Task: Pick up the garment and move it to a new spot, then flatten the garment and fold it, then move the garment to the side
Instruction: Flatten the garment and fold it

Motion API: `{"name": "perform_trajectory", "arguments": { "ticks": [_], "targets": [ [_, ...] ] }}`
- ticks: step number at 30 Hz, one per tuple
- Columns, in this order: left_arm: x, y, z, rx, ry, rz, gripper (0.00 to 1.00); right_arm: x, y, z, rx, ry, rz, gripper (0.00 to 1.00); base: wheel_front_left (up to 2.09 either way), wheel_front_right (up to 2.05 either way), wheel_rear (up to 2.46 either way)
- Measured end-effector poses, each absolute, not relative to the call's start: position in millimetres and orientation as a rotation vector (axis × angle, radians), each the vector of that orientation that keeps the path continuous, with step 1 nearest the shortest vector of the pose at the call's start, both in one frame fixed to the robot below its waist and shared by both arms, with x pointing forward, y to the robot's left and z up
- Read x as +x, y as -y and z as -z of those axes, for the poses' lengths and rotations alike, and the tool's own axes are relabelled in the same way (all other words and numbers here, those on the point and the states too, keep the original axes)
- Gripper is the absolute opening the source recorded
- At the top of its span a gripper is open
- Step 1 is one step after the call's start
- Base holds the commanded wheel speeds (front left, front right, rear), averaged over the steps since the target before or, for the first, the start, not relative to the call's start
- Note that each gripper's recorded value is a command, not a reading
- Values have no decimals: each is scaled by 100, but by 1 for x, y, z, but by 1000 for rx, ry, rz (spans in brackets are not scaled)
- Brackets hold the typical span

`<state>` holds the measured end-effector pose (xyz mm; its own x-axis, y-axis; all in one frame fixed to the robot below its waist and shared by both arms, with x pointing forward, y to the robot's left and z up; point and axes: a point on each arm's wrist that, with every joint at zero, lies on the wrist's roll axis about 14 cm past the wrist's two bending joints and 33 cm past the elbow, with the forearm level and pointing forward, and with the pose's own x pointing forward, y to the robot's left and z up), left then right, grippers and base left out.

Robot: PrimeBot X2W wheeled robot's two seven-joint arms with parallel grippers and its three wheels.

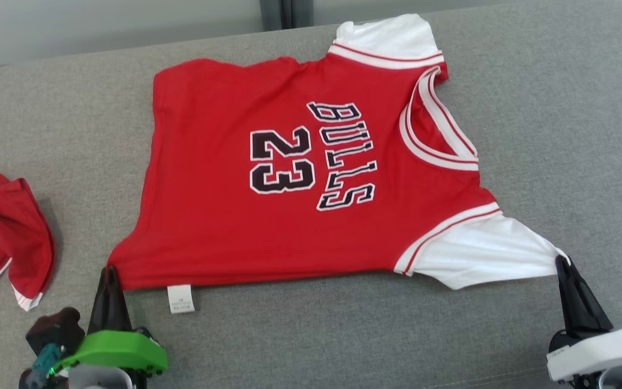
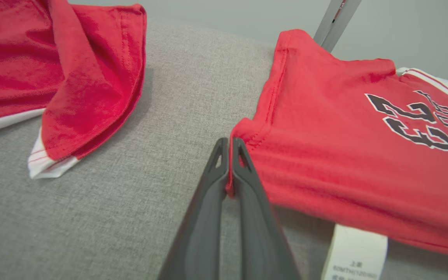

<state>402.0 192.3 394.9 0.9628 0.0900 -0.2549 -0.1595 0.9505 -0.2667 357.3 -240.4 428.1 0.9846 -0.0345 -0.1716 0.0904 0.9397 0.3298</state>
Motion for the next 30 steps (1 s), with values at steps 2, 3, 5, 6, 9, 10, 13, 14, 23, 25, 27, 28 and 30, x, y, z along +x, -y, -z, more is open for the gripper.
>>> {"name": "perform_trajectory", "arguments": {
  "ticks": [2,3,5,6,9,10,13,14,23,25,27,28,30],
  "targets": [
    [387,-190,-397,-281,-243,-128,0,345,242,-432,333,-157,68,0,0,0,0],
    [381,-189,-399,-280,-246,-127,0,340,242,-434,329,-156,69,0,0,0,0],
    [373,-184,-405,-281,-259,-120,0,333,242,-439,325,-145,71,0,0,0,0],
    [369,-182,-405,-284,-280,-116,0,333,242,-440,322,-145,70,0,0,0,0],
    [366,-174,-407,-295,-316,-93,0,335,241,-444,322,-143,63,0,0,0,0],
    [367,-172,-409,-296,-322,-82,0,336,240,-444,320,-146,61,0,0,0,0],
    [368,-169,-404,-286,-392,-49,0,341,240,-445,321,-152,60,0,0,0,0],
    [370,-168,-404,-283,-405,-39,0,343,240,-446,320,-153,56,0,0,0,0],
    [421,-154,-415,-308,-501,68,0,407,236,-460,300,-129,-6,0,0,0,0],
    [431,-157,-414,-305,-514,67,0,422,232,-459,301,-133,-24,0,0,0,0],
    [440,-157,-411,-307,-527,69,0,436,228,-457,300,-138,-38,0,0,0,0],
    [447,-157,-410,-307,-528,73,0,444,227,-454,300,-145,-44,0,0,0,0],
    [455,-155,-409,-302,-528,84,38,455,225,-449,298,-152,-54,0,0,0,0]
  ]
}}
